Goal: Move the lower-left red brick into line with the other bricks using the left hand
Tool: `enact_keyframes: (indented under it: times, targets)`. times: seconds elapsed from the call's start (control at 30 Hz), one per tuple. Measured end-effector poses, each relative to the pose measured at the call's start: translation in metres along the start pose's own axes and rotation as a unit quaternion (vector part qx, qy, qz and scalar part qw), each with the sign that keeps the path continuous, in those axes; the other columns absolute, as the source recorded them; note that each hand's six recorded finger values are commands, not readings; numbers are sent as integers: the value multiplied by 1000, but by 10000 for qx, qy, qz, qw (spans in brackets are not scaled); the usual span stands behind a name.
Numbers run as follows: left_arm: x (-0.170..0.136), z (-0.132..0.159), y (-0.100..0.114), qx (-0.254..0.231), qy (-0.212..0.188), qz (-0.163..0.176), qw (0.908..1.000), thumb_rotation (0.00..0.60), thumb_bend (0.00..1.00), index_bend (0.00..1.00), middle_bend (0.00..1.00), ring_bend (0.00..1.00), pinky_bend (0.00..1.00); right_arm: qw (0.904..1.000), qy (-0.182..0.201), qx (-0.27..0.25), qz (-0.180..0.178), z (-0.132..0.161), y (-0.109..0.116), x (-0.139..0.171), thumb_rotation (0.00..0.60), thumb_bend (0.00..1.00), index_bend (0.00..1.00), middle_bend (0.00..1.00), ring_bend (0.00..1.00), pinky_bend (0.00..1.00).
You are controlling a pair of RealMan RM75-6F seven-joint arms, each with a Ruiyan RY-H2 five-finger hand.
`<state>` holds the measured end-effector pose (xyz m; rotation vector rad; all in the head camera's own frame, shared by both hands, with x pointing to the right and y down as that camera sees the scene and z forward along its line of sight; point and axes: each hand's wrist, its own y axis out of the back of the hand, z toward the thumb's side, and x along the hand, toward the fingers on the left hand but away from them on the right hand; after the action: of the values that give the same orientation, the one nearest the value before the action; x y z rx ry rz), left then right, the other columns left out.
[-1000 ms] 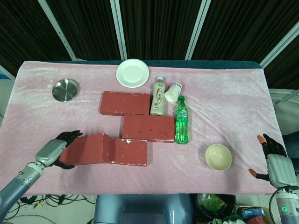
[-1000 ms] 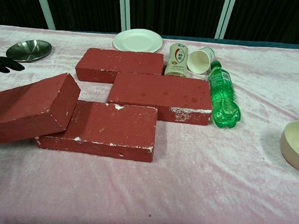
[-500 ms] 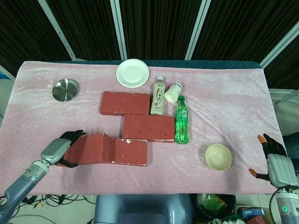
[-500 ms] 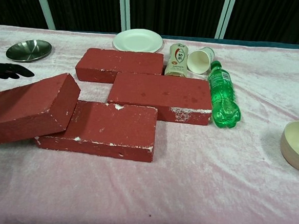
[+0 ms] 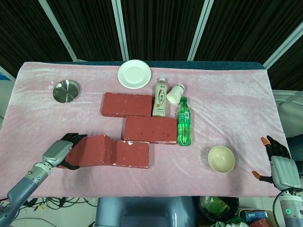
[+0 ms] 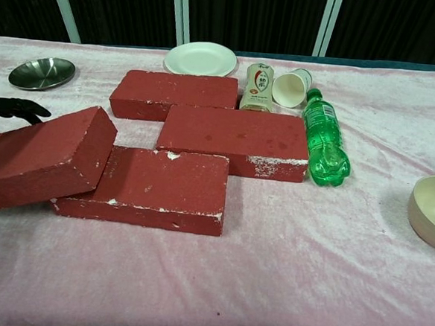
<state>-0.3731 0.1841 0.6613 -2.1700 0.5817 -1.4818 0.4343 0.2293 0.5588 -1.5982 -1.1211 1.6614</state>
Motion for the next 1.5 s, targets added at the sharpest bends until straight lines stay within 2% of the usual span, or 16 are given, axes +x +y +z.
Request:
enact_keyframes:
  times: [0.1,0.17,0.3,0.43,0.63,0.7,0.87,1.0,1.13,1.5]
  targets:
    - [1,0,3,55,4,102,9999,600,245,155,232,1,69,10000,-3,-2,2,0,0,0,600,48,0,0,0,78]
    - [1,1,6,105,3,199,9997,600,271,178,254,6,89,10000,-7,-5,4,0,0,0,600,48,0,0,0,78]
    - [3,3,16,231,19,432,9988,600,274,234,284,17,106,10000,-7,-13,22,0,-1,0,600,48,0,0,0,78]
    - [4,4,30,278,71,687,9972,600,275,236,283,16,106,10000,-16,-28,42,0,-1,1,600,48,0,0,0,78]
    - [10,6,67,492,107,966,9940,600,276,218,257,3,90,10000,-19,-47,58,0,-1,1,600,49,0,0,0,78]
    - [15,7,77,591,119,921,9939,600,278,221,249,0,72,10000,-13,-36,68,1,-2,1,600,49,0,0,0,78]
    - [40,17,101,924,130,510,9943,600,282,229,248,0,4,10000,-34,-35,59,0,-2,1,600,48,0,0,0,78]
    - [68,29,118,1225,161,143,9922,600,282,232,248,0,0,10000,-71,-41,28,-1,-1,1,600,48,0,0,0,78]
    - [93,40,134,1536,222,42,9879,600,282,233,248,0,0,9999,-92,-48,19,-2,0,0,600,49,0,0,0,78]
    - [113,46,115,1461,312,-224,9885,600,282,235,248,0,0,10000,-85,-37,13,-1,0,0,600,48,0,0,0,78]
